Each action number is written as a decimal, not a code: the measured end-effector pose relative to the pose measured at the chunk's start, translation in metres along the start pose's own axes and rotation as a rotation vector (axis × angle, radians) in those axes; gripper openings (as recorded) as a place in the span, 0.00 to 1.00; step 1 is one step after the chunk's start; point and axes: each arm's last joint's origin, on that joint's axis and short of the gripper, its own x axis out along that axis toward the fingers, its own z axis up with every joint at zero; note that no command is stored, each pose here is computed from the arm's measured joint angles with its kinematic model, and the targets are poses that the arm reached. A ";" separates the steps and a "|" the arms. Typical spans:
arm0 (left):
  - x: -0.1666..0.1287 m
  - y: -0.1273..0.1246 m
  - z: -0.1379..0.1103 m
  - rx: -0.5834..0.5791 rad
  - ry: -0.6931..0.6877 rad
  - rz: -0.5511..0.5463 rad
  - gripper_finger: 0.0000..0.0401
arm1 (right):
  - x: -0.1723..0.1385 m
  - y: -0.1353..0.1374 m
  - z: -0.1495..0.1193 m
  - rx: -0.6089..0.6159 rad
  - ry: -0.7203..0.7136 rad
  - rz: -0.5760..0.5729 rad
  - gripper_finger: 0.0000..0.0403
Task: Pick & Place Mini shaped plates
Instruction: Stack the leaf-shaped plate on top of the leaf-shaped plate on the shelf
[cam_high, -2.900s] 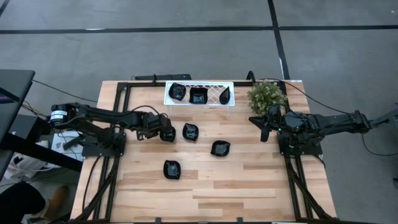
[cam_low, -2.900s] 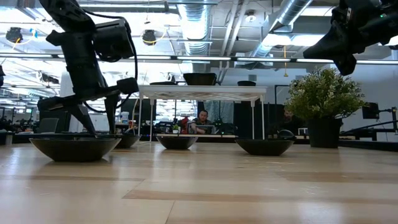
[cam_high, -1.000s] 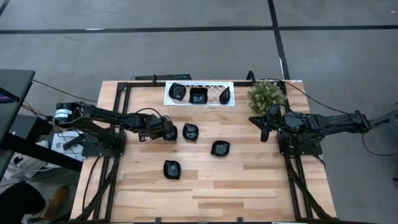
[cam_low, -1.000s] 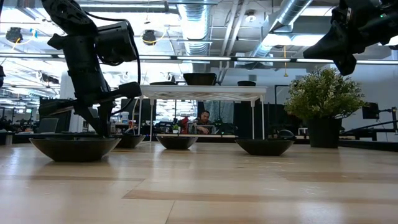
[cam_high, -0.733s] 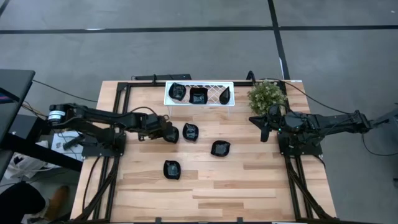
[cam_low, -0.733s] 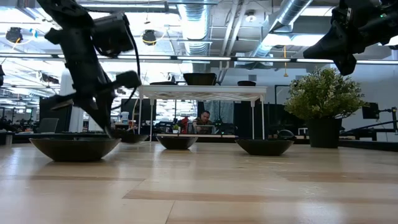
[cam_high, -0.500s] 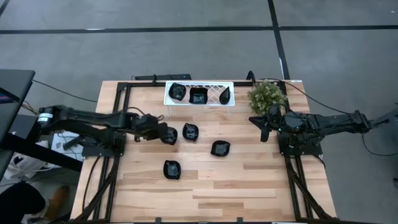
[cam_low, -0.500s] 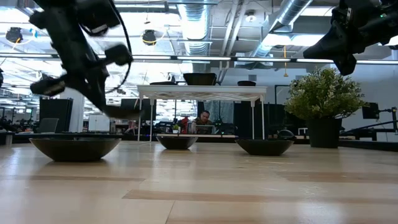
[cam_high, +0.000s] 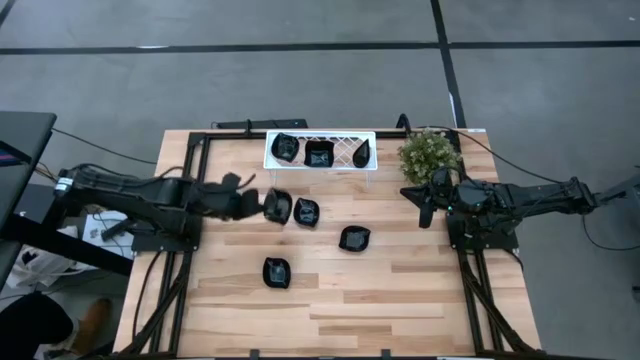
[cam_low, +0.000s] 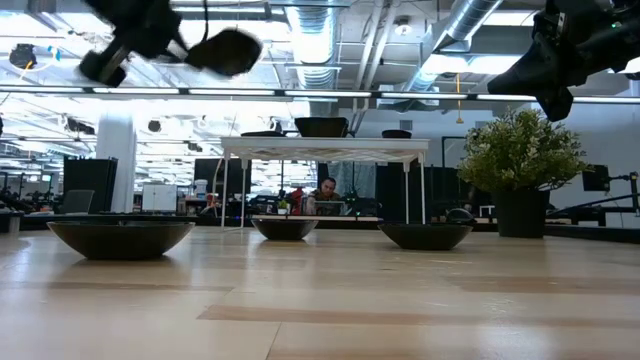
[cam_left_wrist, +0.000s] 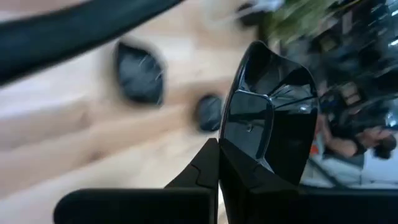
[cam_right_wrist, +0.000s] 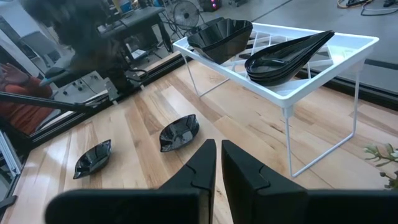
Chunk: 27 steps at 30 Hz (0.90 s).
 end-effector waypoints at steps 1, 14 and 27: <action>-0.002 -0.007 0.004 0.010 -0.030 -0.014 0.01 | 0.000 0.000 0.000 0.000 0.000 0.000 0.05; 0.001 -0.041 0.103 0.098 -0.224 0.018 0.01 | 0.000 0.000 0.000 0.000 0.000 0.000 0.05; 0.025 -0.020 0.177 0.139 -0.062 0.250 0.01 | 0.000 0.000 0.000 0.000 0.000 0.000 0.05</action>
